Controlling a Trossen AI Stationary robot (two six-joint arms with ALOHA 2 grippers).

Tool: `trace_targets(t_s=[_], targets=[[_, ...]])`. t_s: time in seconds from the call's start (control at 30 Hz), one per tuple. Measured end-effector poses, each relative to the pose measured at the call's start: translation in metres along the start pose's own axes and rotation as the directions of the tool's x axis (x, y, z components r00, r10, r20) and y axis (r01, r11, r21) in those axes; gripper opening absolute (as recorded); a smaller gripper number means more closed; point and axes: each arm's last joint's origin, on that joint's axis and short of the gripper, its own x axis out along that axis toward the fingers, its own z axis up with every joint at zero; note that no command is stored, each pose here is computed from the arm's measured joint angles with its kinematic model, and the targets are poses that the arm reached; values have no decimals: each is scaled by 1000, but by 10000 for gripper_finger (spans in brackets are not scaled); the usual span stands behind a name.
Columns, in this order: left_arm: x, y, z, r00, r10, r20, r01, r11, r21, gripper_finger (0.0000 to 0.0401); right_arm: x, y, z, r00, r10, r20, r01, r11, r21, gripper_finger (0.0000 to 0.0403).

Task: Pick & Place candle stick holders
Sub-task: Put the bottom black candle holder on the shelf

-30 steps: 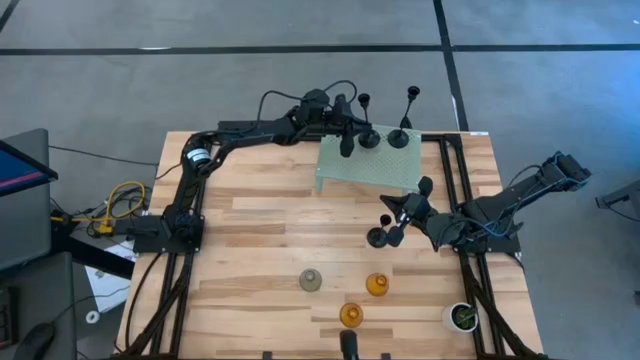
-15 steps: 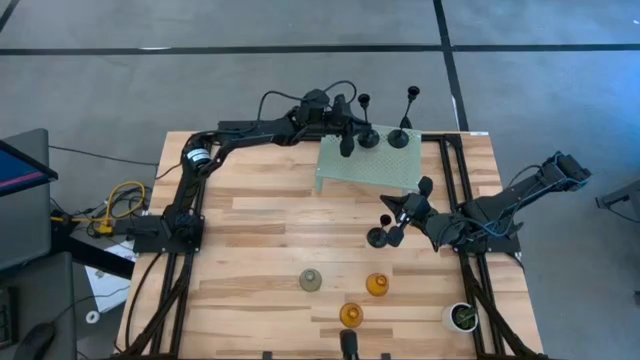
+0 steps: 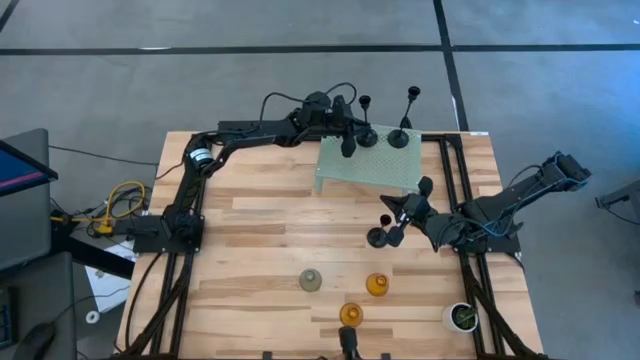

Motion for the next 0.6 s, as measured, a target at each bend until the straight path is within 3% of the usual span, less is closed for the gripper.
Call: trace_targets(t_s=[0.6], targets=[[0, 2, -1, 998, 56, -13, -56, 998, -2, 95, 0, 0, -1, 1000, -1, -4, 1, 1000, -7, 1]])
